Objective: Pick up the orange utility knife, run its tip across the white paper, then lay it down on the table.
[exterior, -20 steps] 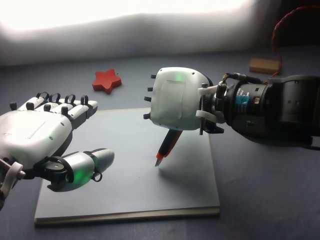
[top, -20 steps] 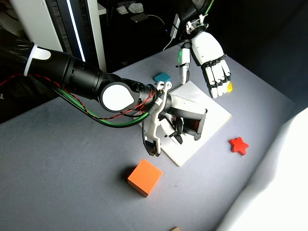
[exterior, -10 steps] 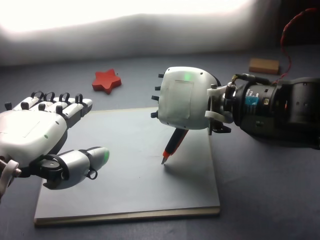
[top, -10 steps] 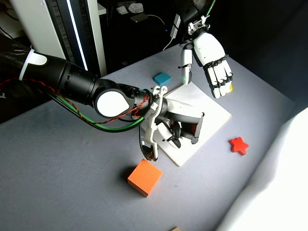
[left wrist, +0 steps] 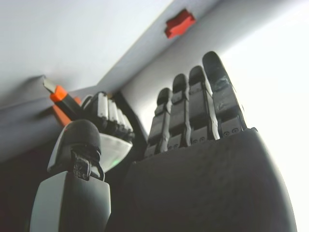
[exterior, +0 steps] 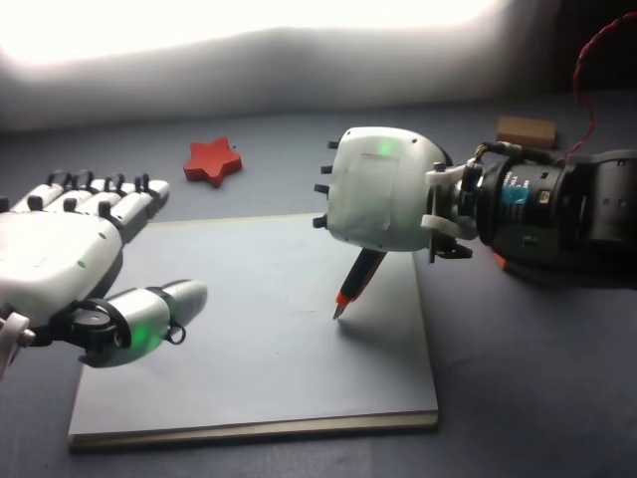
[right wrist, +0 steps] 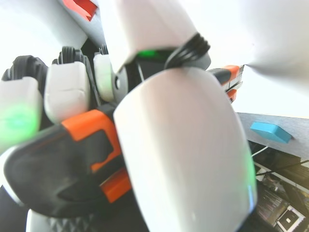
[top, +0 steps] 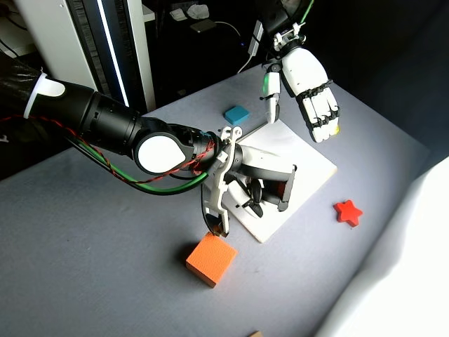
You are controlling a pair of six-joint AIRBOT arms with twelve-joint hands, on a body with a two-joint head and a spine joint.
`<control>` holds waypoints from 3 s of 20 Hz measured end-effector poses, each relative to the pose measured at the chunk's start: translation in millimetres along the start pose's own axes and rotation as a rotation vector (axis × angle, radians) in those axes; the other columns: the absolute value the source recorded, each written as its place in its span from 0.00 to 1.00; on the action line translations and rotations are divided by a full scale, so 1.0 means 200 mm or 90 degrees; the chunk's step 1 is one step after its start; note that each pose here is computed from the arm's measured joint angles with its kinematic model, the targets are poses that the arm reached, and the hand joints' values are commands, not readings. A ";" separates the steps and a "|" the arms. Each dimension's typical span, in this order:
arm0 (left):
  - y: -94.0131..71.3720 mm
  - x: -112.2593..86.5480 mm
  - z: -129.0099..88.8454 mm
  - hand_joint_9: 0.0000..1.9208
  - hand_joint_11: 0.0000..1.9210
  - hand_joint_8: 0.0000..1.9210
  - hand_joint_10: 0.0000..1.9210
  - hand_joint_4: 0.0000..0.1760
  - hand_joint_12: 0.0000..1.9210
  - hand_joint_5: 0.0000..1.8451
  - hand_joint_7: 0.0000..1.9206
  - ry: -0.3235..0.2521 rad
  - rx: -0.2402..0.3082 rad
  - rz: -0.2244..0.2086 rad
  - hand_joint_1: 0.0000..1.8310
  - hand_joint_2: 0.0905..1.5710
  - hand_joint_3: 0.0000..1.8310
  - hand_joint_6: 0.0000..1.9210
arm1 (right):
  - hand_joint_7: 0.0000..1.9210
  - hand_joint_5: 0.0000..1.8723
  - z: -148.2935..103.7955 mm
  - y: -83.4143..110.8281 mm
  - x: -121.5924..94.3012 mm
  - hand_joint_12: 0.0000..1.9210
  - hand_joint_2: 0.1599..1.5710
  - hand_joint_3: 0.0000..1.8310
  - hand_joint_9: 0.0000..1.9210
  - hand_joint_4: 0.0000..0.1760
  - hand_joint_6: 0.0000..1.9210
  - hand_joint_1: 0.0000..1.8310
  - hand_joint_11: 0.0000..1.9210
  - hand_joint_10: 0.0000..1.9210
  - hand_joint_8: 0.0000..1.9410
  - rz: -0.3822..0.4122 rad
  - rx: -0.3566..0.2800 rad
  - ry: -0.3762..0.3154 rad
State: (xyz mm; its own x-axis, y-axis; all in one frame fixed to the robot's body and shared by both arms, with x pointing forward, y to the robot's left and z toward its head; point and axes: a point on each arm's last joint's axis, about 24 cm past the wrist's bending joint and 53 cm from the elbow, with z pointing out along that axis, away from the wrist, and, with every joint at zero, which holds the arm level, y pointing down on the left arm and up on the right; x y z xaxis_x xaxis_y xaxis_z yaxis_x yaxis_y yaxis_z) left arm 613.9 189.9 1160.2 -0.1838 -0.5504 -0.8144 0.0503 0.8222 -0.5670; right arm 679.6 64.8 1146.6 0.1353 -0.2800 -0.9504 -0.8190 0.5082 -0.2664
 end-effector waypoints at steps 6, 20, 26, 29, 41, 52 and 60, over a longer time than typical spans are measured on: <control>0.07 -0.04 -0.04 0.06 0.00 0.00 0.00 0.09 0.32 0.05 0.06 -0.033 -0.057 0.003 0.07 0.82 0.00 0.00 | 0.71 0.66 -0.03 -0.06 0.03 1.00 0.74 0.00 0.77 0.00 1.00 0.87 0.79 1.00 1.00 -0.006 0.012 0.000; 0.06 -0.02 -0.05 0.07 0.00 0.00 0.00 0.09 0.38 0.06 0.09 -0.036 -0.064 -0.010 0.08 0.82 0.00 0.00 | 0.70 0.65 -0.10 -0.11 -0.15 1.00 0.74 0.00 0.76 0.00 1.00 0.87 0.79 1.00 1.00 0.005 0.016 -0.041; 0.06 -0.02 -0.05 0.07 0.00 0.00 0.00 0.13 0.39 0.06 0.09 -0.035 -0.065 -0.010 0.08 0.82 0.00 0.00 | 0.70 0.66 -0.27 -0.20 -0.20 1.00 0.75 0.00 0.76 0.00 1.00 0.86 0.79 1.00 1.00 0.135 0.059 -0.026; 0.07 -0.02 -0.06 0.07 0.00 0.00 0.00 0.13 0.38 0.05 0.08 -0.034 -0.066 -0.011 0.07 0.82 0.00 0.00 | 0.70 0.65 -0.40 -0.21 -0.18 1.00 0.75 0.00 0.76 0.00 1.00 0.86 0.79 1.00 1.00 0.234 0.081 -0.003; 0.04 0.01 -0.04 0.08 0.00 0.00 0.00 0.13 0.41 0.07 0.10 -0.019 -0.029 -0.002 0.09 0.82 0.00 0.00 | 0.70 0.66 -0.71 -0.10 0.18 1.00 0.75 0.00 0.76 0.00 1.00 0.85 0.78 1.00 1.00 0.345 0.108 0.059; -0.04 0.11 -0.01 0.09 0.00 0.00 0.00 0.15 0.44 0.06 0.09 0.048 0.012 0.031 0.06 0.82 0.00 0.00 | 0.39 0.38 -0.73 -0.13 0.37 1.00 0.59 0.36 0.51 0.00 0.87 0.65 0.49 1.00 0.99 0.344 0.132 0.072; -0.03 0.11 -0.01 0.10 0.00 0.00 0.01 0.16 0.48 0.06 0.10 0.048 0.010 0.032 0.05 0.82 0.00 0.00 | 0.36 0.39 -0.75 -0.11 0.36 0.98 0.78 0.00 0.25 0.14 0.72 0.62 0.19 0.80 0.76 0.339 0.130 0.063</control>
State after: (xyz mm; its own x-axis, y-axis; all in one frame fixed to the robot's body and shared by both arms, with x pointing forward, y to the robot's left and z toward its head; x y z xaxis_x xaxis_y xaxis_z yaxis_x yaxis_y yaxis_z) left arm 608.2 172.4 1145.6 -0.2536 -0.4952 -0.8309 0.0763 0.8461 -0.5276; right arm 624.1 -89.1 1107.6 -0.3261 -0.0126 -0.9453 -0.6351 0.7436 0.2092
